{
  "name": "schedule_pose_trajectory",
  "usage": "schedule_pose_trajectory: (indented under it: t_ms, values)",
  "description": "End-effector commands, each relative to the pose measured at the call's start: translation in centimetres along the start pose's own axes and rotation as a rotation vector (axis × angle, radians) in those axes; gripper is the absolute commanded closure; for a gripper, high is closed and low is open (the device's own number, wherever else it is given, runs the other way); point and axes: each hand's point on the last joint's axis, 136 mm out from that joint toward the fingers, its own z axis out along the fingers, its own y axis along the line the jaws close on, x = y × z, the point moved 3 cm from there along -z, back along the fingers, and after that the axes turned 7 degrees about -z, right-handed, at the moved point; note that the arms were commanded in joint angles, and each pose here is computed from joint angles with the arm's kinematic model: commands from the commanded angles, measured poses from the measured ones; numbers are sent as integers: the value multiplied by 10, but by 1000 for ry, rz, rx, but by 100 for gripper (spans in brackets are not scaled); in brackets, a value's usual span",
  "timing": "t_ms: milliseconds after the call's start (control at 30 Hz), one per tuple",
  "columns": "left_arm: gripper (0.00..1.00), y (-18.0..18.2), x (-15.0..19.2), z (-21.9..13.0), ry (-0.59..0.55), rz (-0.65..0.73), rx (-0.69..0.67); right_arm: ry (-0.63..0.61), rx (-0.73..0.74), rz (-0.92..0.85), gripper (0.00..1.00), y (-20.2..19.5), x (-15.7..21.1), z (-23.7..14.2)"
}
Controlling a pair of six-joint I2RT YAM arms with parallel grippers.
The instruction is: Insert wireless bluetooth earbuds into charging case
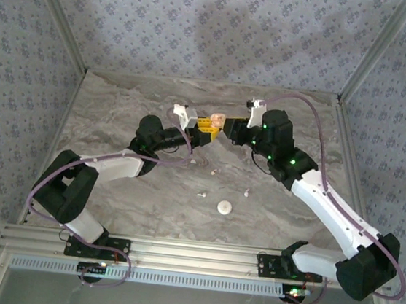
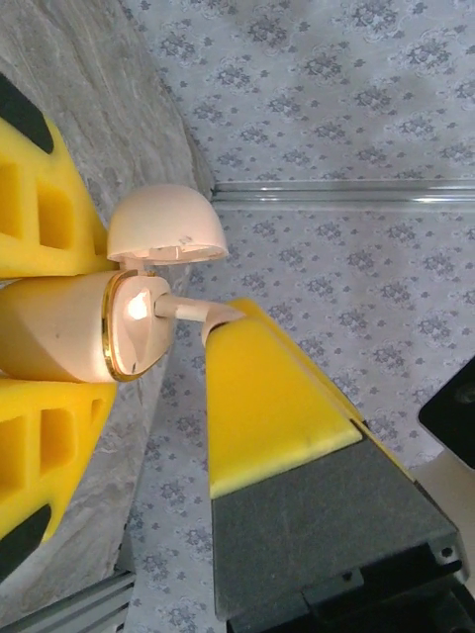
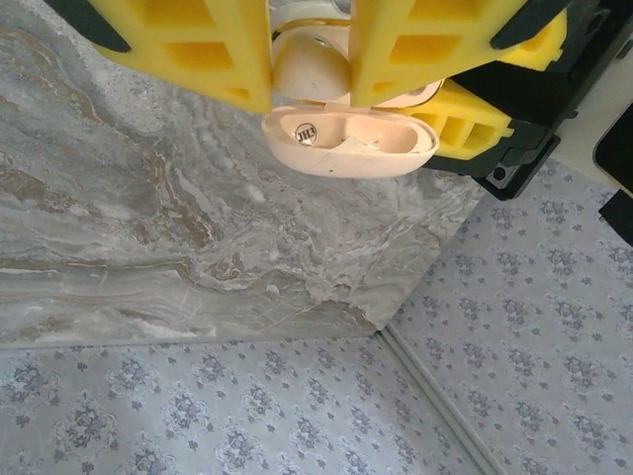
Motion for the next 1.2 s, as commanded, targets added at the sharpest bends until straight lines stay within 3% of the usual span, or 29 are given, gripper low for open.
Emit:
schedule_pose_trajectory:
  t_ms: [0,533,867,1100,1167]
  values:
    - [86,-6,-31,4,-96,63,24,48,-53,-25,71,10,13,-2]
    - [87,-13,-19,3,-10,140,36,70,-31,19,70,2,3,1]
    - [87,25,0,-17,4,54,-113,283,3,125,65,-18,28,-2]
    - [87,57,3,-55,-17,-41,-281,437,55,170,62,-23,47,14]
    - [87,64,4,-69,-20,-63,-344,513,129,231,62,-31,57,19]
